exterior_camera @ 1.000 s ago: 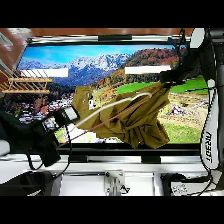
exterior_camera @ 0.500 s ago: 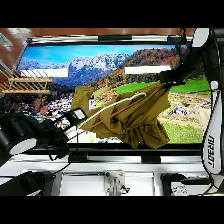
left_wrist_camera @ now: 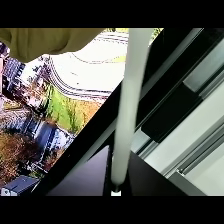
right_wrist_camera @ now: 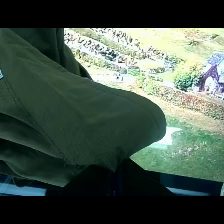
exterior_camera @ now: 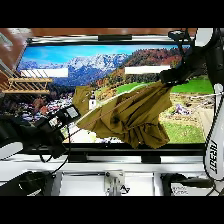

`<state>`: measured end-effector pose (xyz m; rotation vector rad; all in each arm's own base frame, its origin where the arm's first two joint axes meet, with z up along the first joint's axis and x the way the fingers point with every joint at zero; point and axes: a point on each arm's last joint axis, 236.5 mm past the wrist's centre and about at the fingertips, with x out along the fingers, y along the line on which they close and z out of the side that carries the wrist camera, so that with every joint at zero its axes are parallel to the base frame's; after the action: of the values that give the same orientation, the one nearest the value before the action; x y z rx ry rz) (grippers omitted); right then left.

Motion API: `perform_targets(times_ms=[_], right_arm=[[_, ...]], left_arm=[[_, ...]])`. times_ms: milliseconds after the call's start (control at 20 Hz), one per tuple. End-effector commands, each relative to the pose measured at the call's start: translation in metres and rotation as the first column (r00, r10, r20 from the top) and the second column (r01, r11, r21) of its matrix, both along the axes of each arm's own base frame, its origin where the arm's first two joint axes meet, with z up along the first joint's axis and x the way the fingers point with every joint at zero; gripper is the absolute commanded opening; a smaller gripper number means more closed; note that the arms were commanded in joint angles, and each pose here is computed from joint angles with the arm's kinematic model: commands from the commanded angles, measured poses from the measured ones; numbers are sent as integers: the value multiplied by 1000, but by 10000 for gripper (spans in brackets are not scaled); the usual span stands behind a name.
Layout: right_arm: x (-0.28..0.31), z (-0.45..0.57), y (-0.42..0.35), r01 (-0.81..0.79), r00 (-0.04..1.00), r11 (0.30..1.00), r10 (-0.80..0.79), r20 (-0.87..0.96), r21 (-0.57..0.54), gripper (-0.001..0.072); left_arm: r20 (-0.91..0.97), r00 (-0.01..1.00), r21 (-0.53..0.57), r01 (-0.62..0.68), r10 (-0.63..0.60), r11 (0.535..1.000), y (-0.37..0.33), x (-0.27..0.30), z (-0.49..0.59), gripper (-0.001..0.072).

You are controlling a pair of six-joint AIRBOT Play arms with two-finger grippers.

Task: Fold the shirts.

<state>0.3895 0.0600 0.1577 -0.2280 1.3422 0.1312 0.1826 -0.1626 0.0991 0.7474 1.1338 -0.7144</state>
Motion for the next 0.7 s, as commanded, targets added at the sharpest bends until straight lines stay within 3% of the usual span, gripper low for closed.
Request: perform_targets(times_ms=[0, 200, 650], right_arm=[[0, 1, -1, 8, 1000, 1000, -8, 3, -3, 55], [-4, 1, -1, 22, 1000, 1000, -22, -10, -2, 55], [-17, 18, 4, 15, 1000, 999, -15, 15, 35, 55]], left_arm=[[-71, 996, -50, 48, -51, 998, -8, -25, -4, 42], [-90, 989, -25, 115, -117, 993, -18, -38, -34, 42], [46, 997, -43, -68, 70, 997, -4, 14, -44, 42]])
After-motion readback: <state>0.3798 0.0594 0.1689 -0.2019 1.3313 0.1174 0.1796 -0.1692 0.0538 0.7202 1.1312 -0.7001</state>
